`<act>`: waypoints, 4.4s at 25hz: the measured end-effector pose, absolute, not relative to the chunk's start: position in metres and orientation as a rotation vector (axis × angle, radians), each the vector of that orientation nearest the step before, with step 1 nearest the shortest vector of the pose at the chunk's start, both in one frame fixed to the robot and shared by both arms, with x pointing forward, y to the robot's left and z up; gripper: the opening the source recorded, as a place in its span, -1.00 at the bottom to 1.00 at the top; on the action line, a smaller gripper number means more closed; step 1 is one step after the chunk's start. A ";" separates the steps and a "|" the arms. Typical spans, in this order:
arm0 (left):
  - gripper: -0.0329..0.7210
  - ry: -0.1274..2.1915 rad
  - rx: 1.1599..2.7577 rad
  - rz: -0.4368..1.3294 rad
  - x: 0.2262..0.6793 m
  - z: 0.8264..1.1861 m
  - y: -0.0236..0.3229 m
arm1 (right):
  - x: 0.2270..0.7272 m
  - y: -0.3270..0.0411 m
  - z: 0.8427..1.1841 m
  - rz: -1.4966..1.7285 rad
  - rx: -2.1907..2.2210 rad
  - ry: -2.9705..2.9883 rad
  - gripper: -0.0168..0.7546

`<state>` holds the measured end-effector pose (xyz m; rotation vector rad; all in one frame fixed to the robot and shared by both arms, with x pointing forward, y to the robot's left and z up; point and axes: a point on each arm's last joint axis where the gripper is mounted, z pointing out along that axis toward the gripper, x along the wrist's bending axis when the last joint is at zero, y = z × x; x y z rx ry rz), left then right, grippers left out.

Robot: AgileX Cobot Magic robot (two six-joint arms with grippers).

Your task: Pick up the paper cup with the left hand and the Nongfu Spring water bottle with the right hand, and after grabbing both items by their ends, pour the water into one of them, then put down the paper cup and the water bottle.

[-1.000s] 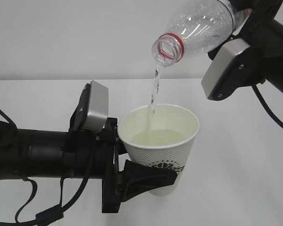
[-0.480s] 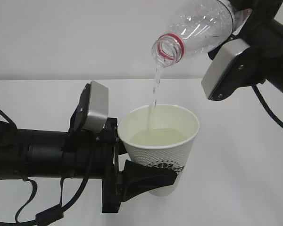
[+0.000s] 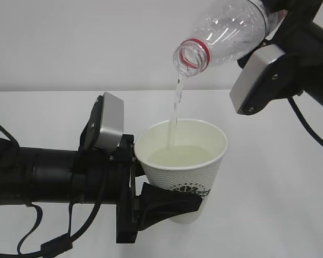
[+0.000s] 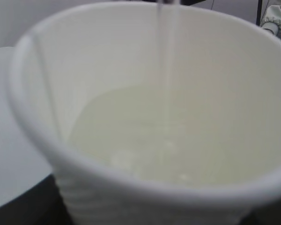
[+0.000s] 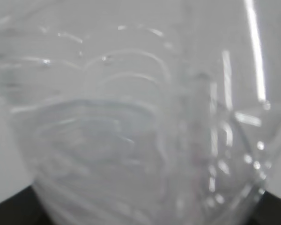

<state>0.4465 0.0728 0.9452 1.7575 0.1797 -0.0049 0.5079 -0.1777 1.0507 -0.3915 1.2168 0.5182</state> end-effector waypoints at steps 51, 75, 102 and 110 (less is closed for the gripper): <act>0.42 0.198 1.795 0.012 0.448 0.942 0.074 | 0.514 -0.190 1.053 1.010 0.173 1.284 0.32; 0.42 0.241 1.782 0.028 0.451 0.942 0.074 | 0.521 -0.195 1.037 1.285 0.640 1.410 0.32; 0.42 0.231 1.751 0.145 0.458 0.945 0.075 | 0.525 -0.205 1.014 1.337 1.155 1.466 0.32; 0.40 0.234 1.749 0.147 0.458 0.946 0.075 | 0.530 -0.208 1.000 1.255 1.221 1.487 0.32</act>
